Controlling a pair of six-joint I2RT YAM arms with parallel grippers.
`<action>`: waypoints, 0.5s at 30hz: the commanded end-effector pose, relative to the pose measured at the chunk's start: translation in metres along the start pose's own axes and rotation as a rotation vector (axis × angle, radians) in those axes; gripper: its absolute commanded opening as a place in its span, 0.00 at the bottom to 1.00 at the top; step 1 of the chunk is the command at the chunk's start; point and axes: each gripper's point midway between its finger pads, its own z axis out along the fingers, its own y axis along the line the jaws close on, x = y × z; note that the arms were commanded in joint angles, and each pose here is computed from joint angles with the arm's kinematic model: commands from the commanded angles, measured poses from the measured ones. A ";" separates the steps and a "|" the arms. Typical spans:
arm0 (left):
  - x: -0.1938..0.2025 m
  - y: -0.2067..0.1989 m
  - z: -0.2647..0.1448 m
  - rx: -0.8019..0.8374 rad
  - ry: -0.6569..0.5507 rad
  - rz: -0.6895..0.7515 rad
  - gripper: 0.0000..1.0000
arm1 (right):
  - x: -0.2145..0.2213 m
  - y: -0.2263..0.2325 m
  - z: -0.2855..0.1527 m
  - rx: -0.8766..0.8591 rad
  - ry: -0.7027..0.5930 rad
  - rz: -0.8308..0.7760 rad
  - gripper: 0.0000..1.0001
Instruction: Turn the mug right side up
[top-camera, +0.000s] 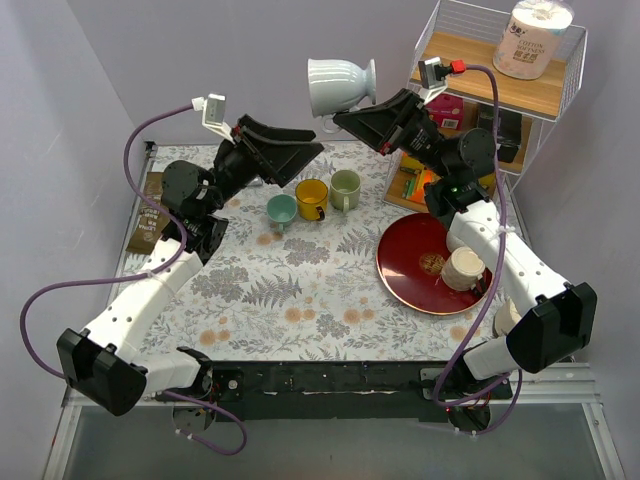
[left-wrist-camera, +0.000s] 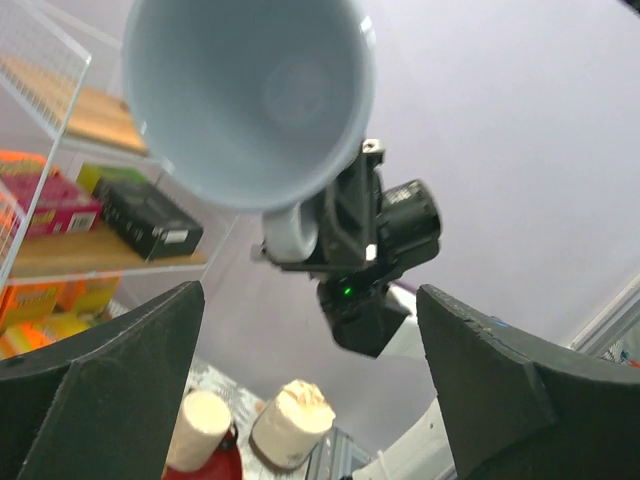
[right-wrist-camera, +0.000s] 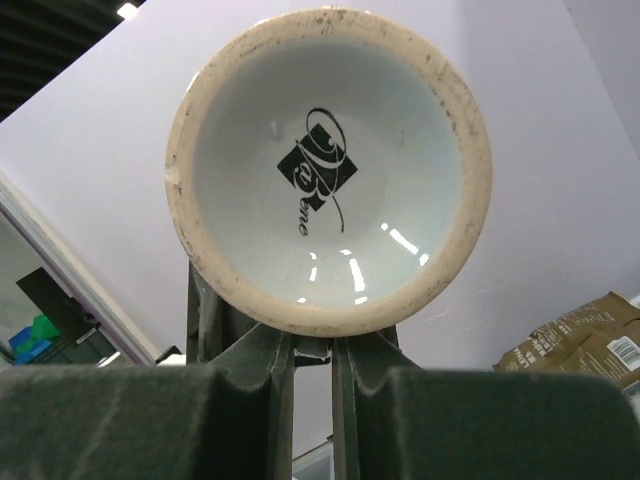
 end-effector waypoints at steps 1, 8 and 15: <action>-0.037 -0.040 0.008 0.135 -0.100 0.034 0.84 | -0.019 0.053 0.003 -0.166 -0.051 -0.083 0.01; -0.034 -0.031 0.017 0.147 -0.097 0.007 0.65 | -0.010 0.047 0.000 -0.160 -0.054 -0.075 0.01; -0.029 -0.018 0.020 0.121 -0.097 -0.021 0.59 | -0.004 0.044 -0.001 -0.164 -0.055 -0.059 0.01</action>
